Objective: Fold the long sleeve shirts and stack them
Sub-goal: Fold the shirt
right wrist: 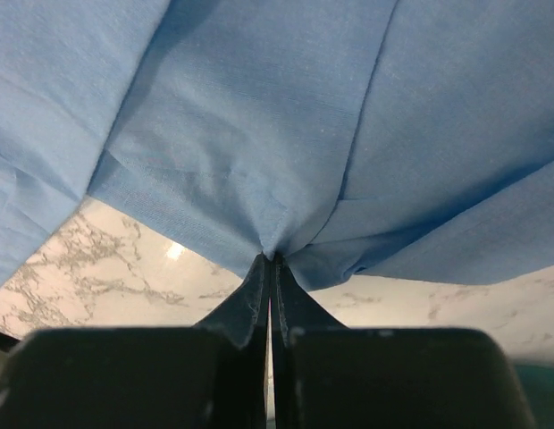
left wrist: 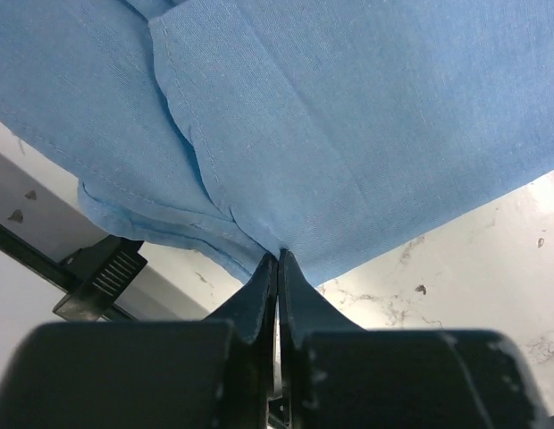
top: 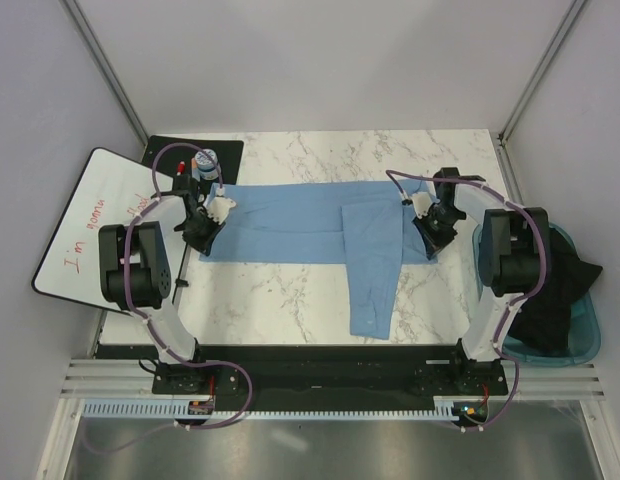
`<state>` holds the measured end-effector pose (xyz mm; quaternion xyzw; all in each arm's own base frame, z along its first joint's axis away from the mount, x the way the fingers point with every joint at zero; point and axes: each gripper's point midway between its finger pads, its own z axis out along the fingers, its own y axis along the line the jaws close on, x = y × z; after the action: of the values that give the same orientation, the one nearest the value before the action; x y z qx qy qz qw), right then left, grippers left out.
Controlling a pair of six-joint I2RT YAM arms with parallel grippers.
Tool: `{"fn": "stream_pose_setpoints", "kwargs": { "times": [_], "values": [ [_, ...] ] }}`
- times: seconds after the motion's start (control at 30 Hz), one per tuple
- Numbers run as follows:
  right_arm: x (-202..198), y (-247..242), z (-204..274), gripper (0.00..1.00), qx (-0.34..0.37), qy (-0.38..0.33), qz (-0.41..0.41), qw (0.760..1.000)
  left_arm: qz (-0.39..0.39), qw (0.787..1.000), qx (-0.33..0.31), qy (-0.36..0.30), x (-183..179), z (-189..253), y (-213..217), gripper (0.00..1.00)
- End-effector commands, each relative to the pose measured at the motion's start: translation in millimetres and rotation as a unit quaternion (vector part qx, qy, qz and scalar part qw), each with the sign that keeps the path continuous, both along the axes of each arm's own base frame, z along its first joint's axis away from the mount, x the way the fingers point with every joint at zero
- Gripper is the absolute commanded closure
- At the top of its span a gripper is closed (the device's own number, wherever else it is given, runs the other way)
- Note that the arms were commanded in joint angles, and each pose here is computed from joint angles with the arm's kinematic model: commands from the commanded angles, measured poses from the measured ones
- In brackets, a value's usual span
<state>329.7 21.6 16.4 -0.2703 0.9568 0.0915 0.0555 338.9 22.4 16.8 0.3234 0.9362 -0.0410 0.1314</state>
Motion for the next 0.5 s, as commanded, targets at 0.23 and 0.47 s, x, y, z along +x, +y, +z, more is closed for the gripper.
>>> {"fn": "stream_pose_setpoints", "kwargs": {
  "times": [0.23, 0.47],
  "values": [
    [-13.1, 0.2, 33.9, 0.84, -0.009, 0.017, 0.003, 1.0, -0.042, 0.999, 0.012, -0.022, 0.7, 26.0, -0.8, 0.91],
    [4.2, 15.5, 90.0, 0.64, 0.037, -0.042, -0.005, 0.998, -0.089, 0.985, -0.092, -0.113, 0.0, 100.5, -51.5, 0.45]
  ]
}}
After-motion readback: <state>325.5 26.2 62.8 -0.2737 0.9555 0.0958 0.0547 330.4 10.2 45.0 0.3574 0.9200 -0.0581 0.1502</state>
